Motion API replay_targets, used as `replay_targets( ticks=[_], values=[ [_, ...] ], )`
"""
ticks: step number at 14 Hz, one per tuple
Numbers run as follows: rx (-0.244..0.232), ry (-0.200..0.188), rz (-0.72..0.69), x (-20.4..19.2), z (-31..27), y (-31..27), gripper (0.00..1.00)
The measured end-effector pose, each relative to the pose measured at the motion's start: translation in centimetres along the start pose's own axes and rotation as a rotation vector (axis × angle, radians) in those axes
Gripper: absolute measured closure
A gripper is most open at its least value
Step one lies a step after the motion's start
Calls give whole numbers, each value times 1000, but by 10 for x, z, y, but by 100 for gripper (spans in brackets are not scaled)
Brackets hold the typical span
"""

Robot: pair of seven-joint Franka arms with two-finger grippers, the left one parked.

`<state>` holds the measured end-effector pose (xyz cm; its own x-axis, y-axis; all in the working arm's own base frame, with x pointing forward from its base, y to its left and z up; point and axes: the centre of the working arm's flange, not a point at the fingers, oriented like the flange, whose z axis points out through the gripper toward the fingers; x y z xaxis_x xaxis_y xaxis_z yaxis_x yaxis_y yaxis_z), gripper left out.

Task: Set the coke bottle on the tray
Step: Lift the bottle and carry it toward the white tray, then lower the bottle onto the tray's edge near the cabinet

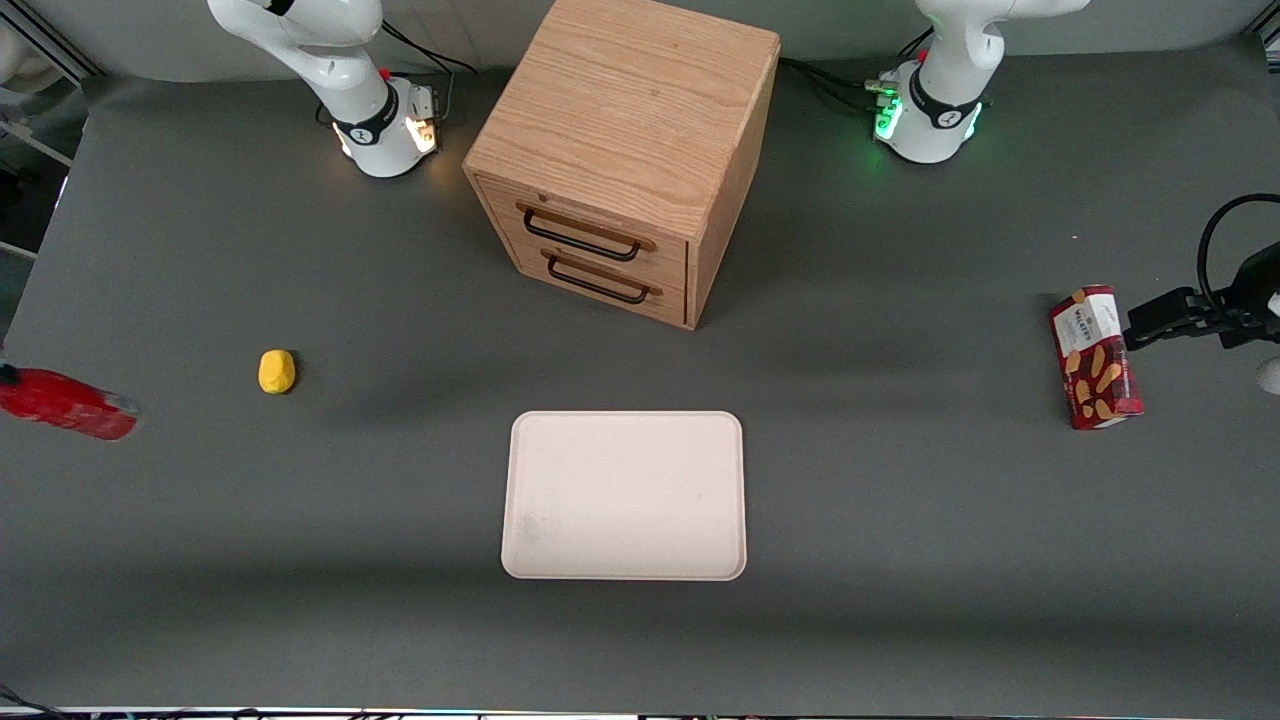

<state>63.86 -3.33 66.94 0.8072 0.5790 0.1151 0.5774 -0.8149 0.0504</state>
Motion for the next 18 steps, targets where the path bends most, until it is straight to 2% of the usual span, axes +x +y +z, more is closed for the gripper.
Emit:
replay_targets(
  ticks=[6,11,14,18],
  values=[
    [39,-10,167,94,17,-148,69],
    [54,5,354,149,50,-245,69],
    [59,-18,449,166,77,-273,69],
    [54,-49,530,185,132,-283,69]
  ],
)
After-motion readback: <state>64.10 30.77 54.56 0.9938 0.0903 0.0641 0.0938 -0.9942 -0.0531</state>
